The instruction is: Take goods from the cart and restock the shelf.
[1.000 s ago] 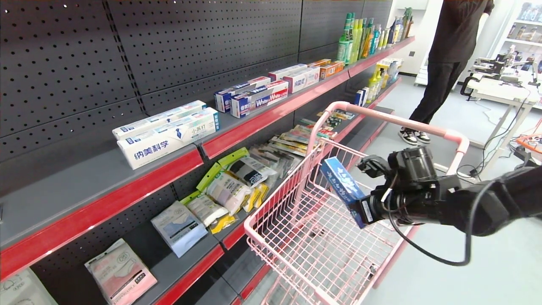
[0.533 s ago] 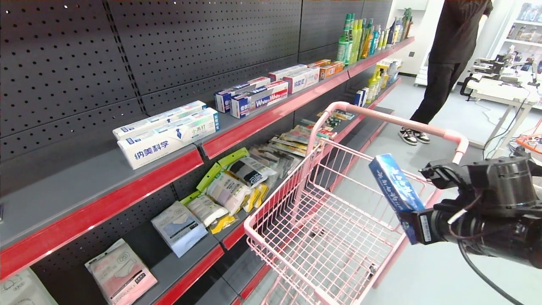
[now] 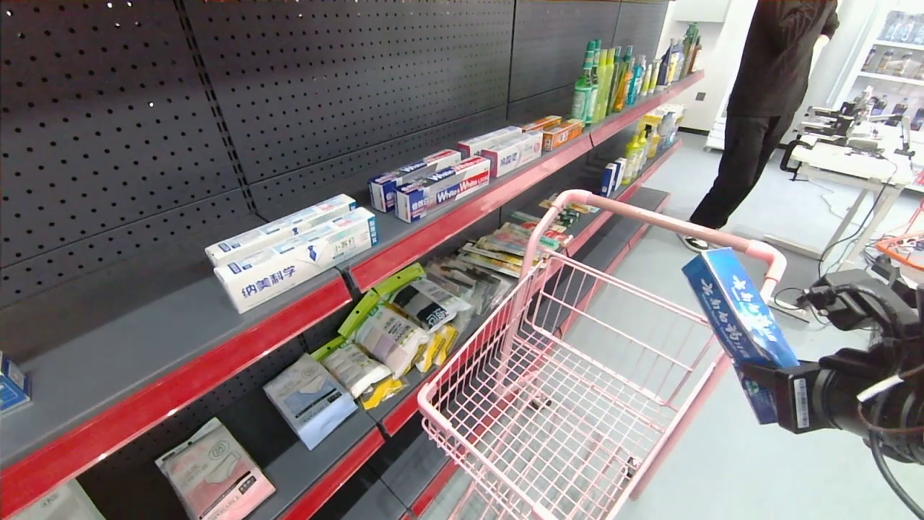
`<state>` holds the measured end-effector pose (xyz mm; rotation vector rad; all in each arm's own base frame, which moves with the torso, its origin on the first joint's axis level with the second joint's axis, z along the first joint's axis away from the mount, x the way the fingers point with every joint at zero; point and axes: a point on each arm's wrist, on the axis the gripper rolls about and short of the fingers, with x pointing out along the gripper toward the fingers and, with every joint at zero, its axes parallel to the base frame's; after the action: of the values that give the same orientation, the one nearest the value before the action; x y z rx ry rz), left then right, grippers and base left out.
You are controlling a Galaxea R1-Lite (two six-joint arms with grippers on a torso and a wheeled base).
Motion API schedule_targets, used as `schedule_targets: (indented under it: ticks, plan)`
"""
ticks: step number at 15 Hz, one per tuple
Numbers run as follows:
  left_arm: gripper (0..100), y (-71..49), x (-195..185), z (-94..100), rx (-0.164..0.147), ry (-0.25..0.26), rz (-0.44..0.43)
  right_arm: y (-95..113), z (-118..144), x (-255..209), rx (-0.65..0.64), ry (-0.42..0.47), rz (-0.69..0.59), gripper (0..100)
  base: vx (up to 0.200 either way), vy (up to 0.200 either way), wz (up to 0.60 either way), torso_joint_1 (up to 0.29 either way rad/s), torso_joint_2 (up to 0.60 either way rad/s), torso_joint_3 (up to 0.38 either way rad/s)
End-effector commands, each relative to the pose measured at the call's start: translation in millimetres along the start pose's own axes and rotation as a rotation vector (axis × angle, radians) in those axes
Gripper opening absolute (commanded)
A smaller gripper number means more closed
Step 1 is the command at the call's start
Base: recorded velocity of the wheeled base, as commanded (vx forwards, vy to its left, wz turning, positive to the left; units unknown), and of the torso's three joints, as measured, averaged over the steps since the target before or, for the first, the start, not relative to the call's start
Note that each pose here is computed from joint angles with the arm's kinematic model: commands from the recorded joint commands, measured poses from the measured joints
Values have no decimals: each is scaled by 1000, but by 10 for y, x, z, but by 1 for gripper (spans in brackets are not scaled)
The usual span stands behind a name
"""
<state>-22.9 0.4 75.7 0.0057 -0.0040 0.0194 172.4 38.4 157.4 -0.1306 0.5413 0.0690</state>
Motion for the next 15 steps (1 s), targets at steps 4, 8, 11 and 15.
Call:
schedule_targets:
  ticks: [4,8,11,15]
  plan:
    - [100,0,1,1,0,1,1,-95,-67,-91,17,-13,-41,0,0,0,0,250,-547,-299]
    - [100,0,1,1,0,1,1,-101,-73,-70,18,-3,-41,0,0,0,0,189,-400,-218]
    - [100,0,1,1,0,1,1,-101,-74,-67,18,-2,-41,0,0,0,0,172,-367,-198]
    - [100,0,1,1,0,1,1,-108,-82,-52,6,7,-43,0,0,0,0,171,-354,-188]
